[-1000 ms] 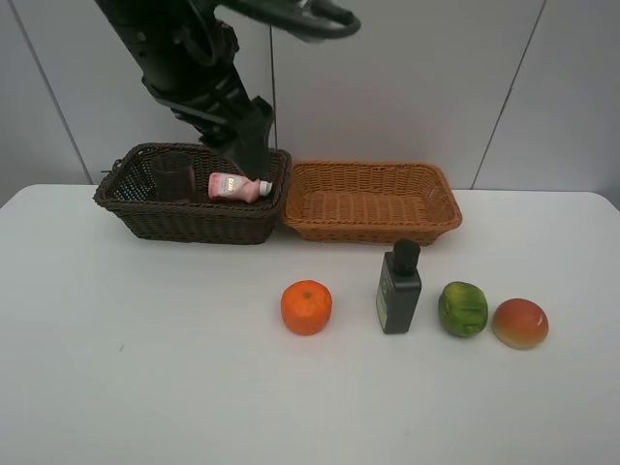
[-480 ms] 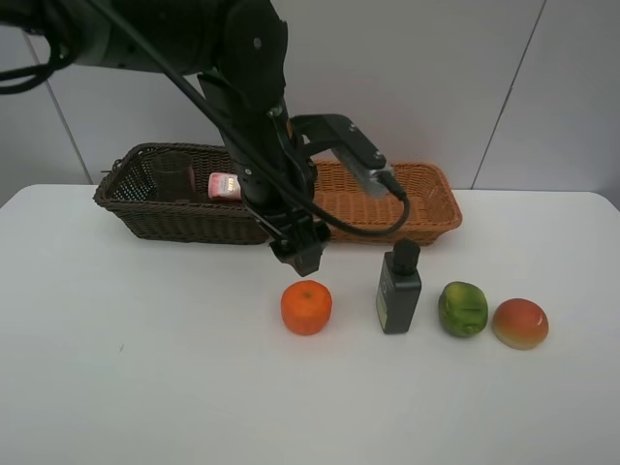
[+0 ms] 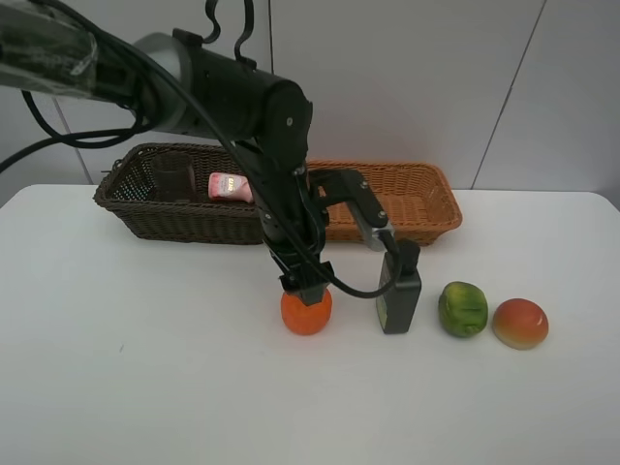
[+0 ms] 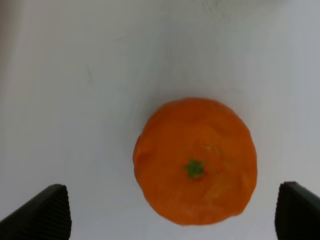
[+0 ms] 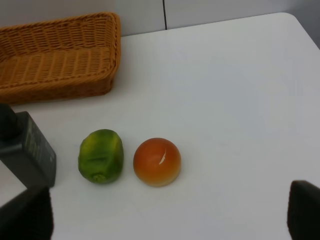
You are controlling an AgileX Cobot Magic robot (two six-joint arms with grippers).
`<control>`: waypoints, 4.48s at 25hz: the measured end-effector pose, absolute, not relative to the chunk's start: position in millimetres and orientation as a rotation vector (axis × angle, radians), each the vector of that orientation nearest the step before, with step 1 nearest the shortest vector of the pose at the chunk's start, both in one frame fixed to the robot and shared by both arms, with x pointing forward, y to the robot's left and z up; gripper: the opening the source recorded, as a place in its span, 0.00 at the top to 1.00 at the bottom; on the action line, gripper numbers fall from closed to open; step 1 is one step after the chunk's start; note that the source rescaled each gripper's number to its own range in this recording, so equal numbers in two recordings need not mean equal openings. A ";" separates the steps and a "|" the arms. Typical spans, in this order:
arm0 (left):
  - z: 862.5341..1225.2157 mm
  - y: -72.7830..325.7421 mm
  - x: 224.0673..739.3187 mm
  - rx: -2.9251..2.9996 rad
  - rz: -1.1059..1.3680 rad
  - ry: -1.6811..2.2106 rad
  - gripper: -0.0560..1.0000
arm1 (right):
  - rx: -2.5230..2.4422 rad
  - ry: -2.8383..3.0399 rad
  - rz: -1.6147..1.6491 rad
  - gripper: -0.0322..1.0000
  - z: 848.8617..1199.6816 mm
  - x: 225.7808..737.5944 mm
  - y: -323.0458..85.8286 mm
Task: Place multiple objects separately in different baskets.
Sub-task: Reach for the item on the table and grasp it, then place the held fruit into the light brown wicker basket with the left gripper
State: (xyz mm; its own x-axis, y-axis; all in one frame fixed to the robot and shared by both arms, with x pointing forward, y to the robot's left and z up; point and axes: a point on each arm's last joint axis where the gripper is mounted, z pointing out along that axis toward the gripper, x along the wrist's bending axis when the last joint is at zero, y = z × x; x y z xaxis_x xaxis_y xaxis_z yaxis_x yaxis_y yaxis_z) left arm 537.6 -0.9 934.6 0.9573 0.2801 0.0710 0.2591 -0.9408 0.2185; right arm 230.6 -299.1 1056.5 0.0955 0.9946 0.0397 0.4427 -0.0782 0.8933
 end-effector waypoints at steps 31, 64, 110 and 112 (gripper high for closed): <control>880.1 -6.0 539.7 2.964 0.047 0.421 0.00 | 1.628 1.443 0.935 0.00 1056.5 230.6 -299.1; 873.5 -7.1 538.5 2.968 0.004 0.445 0.20 | 1.628 1.443 0.935 0.00 1056.5 230.6 -299.1; 936.4 -38.1 662.5 2.552 0.702 0.430 0.20 | 1.628 1.443 0.935 0.00 1056.5 230.6 -299.1; 933.7 -38.3 662.7 2.555 0.699 0.429 0.20 | 1.628 1.443 0.935 0.00 1056.5 230.6 -299.1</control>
State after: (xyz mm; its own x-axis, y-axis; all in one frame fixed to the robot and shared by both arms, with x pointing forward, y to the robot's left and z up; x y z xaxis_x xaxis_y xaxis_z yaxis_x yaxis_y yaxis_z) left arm 662.7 -38.3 933.7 0.8227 0.4040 0.3999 0.1737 -0.8485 0.4998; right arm 230.6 -299.1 1056.5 0.0955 0.9946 0.0397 0.4427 -0.0782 0.8933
